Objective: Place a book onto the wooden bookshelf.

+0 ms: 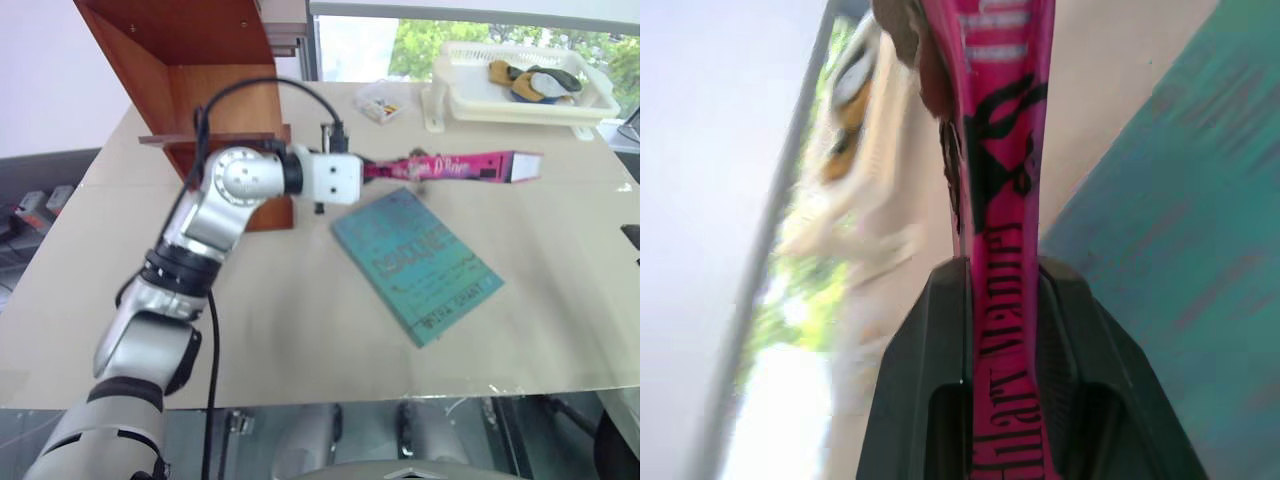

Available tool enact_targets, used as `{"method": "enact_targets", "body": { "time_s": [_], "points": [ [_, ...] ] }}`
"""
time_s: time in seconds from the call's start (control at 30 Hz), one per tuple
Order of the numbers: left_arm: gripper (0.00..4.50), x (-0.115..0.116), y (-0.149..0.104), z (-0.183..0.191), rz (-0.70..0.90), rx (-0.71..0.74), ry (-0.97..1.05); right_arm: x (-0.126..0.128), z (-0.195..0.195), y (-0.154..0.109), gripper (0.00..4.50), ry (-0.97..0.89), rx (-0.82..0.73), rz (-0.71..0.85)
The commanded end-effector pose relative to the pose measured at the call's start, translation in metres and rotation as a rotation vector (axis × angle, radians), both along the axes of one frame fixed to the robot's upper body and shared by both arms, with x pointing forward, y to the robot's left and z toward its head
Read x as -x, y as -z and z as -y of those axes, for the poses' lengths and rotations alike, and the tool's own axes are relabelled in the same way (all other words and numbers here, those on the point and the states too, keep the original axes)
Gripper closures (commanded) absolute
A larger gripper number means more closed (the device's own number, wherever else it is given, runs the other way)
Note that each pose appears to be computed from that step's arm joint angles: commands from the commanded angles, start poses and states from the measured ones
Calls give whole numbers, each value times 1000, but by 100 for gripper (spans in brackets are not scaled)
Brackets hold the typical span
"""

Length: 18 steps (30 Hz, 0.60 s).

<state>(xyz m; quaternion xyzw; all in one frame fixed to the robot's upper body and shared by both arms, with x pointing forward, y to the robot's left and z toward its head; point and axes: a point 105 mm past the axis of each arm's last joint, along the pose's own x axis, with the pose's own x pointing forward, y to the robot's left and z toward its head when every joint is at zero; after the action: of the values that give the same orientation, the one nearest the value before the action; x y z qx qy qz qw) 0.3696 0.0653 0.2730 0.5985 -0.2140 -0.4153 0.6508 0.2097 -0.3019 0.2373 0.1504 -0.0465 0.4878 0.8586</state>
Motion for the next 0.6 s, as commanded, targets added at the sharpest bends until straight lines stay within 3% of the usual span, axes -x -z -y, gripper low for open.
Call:
{"method": "enact_targets", "body": {
  "time_s": [0.03,0.23,0.6],
  "points": [
    [413,0,-44,-4,196,-23,-4,-4,11,-19,0,-18,-71,88],
    [413,-8,-84,-31,350,-113,-88,-23,10,-16,0,-53,-87,107],
    [413,12,-92,-68,309,-168,-137,-40,21,-10,0,-41,-79,116]
  ]
}}
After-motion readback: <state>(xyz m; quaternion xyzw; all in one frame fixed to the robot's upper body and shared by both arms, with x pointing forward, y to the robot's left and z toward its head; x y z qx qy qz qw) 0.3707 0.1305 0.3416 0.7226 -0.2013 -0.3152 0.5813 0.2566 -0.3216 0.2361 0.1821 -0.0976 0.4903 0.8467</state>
